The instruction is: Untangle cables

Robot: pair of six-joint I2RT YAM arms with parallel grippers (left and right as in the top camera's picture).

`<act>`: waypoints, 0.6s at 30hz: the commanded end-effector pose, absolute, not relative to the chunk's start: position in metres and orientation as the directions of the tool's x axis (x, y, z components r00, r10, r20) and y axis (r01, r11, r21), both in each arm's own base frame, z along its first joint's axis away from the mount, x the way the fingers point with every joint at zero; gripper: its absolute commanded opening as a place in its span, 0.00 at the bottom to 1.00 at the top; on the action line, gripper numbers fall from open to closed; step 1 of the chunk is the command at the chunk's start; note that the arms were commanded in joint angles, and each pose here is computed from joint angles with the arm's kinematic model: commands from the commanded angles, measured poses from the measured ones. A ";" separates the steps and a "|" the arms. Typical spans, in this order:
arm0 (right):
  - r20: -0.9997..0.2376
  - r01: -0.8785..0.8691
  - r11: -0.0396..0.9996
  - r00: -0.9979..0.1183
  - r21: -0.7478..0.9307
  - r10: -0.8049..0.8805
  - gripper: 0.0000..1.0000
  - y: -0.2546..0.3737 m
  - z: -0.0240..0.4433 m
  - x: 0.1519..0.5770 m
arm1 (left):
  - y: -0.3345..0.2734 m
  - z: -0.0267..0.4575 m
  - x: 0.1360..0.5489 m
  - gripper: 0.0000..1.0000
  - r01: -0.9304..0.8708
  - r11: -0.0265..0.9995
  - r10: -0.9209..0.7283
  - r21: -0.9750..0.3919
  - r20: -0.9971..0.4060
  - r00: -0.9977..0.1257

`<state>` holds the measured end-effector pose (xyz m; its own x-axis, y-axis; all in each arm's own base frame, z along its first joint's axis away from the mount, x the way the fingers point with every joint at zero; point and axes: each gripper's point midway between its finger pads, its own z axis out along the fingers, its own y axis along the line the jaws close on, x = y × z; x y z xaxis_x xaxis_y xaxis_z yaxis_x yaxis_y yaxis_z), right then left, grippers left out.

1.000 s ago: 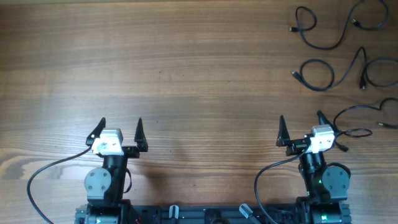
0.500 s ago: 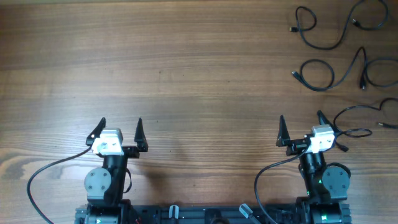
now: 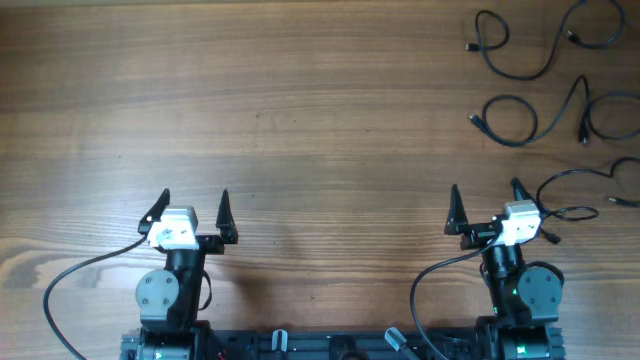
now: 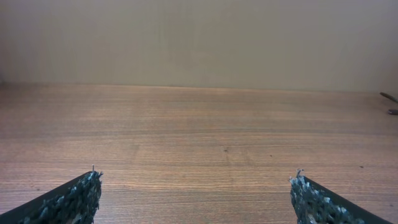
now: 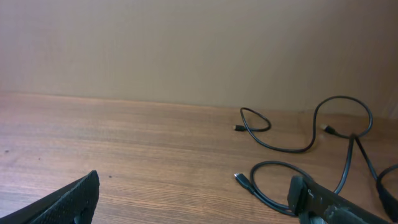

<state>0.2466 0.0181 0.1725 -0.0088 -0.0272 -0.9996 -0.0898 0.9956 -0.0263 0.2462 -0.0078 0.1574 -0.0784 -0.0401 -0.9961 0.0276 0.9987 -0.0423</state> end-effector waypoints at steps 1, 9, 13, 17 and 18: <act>-1.000 -0.070 0.998 -0.001 0.008 0.008 1.00 0.015 0.175 0.246 | -0.010 0.157 0.246 1.00 0.042 0.999 -0.020 -0.024 -0.997 -0.075; -1.000 -0.086 0.996 0.004 -0.024 -0.023 1.00 0.017 0.176 0.246 | -0.010 0.157 0.246 1.00 0.042 0.999 -0.020 -0.024 -0.997 -0.075; -1.000 -0.086 0.996 0.003 -0.023 -0.023 1.00 0.017 0.175 0.246 | -0.010 0.156 0.246 1.00 0.042 0.999 -0.020 -0.023 -0.997 -0.076; -1.000 -0.086 0.996 0.004 -0.023 -0.023 1.00 0.017 0.176 0.246 | -0.010 0.156 0.246 1.00 0.042 0.999 -0.020 -0.024 -0.997 -0.076; -1.000 -0.086 0.996 0.003 -0.024 -0.023 1.00 0.017 0.175 0.246 | -0.010 0.156 0.246 1.00 0.042 0.999 -0.020 -0.023 -0.997 -0.076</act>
